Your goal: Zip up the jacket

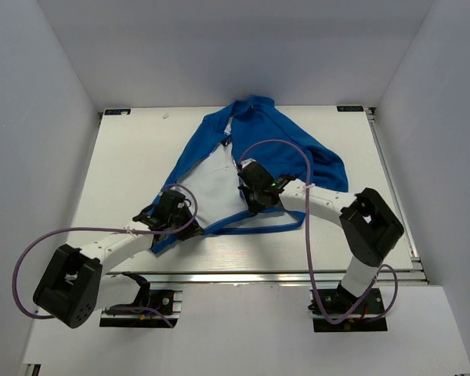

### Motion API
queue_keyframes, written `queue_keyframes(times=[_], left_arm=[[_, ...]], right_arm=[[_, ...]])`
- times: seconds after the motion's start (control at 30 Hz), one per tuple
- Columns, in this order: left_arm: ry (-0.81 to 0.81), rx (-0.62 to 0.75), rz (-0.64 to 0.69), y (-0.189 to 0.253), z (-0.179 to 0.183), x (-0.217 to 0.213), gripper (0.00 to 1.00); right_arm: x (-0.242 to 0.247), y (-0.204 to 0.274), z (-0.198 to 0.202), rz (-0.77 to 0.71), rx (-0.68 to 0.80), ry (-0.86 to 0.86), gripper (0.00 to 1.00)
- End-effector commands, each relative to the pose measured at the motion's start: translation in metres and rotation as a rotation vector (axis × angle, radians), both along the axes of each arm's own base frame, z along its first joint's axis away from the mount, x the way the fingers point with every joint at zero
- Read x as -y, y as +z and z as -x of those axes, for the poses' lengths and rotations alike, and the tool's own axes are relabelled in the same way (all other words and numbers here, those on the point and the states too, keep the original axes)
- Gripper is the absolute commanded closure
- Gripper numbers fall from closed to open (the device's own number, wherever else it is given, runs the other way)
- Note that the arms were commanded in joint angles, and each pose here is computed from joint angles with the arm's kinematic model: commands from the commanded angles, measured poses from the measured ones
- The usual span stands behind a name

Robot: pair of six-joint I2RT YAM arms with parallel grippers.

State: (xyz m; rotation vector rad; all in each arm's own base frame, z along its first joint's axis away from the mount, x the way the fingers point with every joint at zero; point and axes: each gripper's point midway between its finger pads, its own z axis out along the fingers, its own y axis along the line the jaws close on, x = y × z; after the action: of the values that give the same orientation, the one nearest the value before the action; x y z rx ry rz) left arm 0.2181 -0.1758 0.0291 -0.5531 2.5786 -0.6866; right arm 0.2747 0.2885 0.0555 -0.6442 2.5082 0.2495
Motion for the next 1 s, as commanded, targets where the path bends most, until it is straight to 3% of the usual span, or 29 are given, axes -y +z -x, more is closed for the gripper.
queue_keyframes(times=[0.0, 0.17, 0.2, 0.23, 0.3, 0.4, 0.53, 0.67, 0.7, 0.73, 0.8, 0.83, 0.9, 0.97], left_arm=[[0.031, 0.082, -0.057, 0.039, -0.020, -0.007, 1.00], [0.043, 0.110, -0.181, 0.083, -0.011, -0.035, 1.00], [0.029, 0.034, -0.242, 0.082, 0.006, -0.046, 1.00], [0.056, 0.063, -0.271, 0.105, -0.001, -0.052, 1.00], [0.068, -0.019, -0.369, 0.115, 0.020, -0.074, 1.00], [0.051, -0.001, -0.444, 0.156, 0.027, -0.090, 1.00], [-0.049, 0.107, -0.430, 0.205, 0.013, -0.081, 1.00], [-0.294, 0.338, -0.194, 0.249, -0.028, -0.006, 1.00], [-0.392, 0.357, -0.108, 0.255, -0.026, 0.021, 1.00], [-0.449, 0.335, -0.103, 0.242, -0.033, 0.042, 1.00], [-0.587, 0.371, -0.132, 0.237, -0.026, 0.094, 1.00], [-0.737, 0.310, -0.185, 0.203, -0.008, 0.135, 1.00], [-0.880, 0.261, -0.203, 0.183, 0.015, 0.170, 1.00], [-1.070, 0.172, -0.207, 0.135, 0.054, 0.206, 0.98]], right_arm=[[0.000, 0.056, -0.016, -0.100, 0.124, -0.090, 0.99], [0.033, 0.074, 0.008, -0.119, 0.105, -0.122, 0.98], [0.044, 0.081, 0.016, -0.130, 0.102, -0.134, 0.98], [0.055, 0.067, 0.028, -0.115, 0.059, -0.142, 0.98], [0.075, 0.060, 0.039, -0.118, 0.021, -0.186, 0.98], [0.104, 0.049, 0.058, -0.148, -0.013, -0.251, 0.98], [0.117, 0.038, 0.072, -0.225, -0.014, -0.276, 0.95], [0.123, 0.027, 0.069, -0.257, -0.027, -0.330, 0.96], [0.125, 0.026, 0.067, -0.266, -0.034, -0.363, 0.96], [0.126, 0.026, 0.065, -0.279, -0.039, -0.382, 0.97], [0.133, 0.026, 0.057, -0.321, -0.044, -0.445, 0.98], [0.133, 0.027, 0.056, -0.346, -0.054, -0.459, 0.98], [0.141, 0.029, 0.048, -0.380, -0.051, -0.506, 0.98], [0.152, 0.032, 0.041, -0.395, -0.037, -0.554, 0.95]])
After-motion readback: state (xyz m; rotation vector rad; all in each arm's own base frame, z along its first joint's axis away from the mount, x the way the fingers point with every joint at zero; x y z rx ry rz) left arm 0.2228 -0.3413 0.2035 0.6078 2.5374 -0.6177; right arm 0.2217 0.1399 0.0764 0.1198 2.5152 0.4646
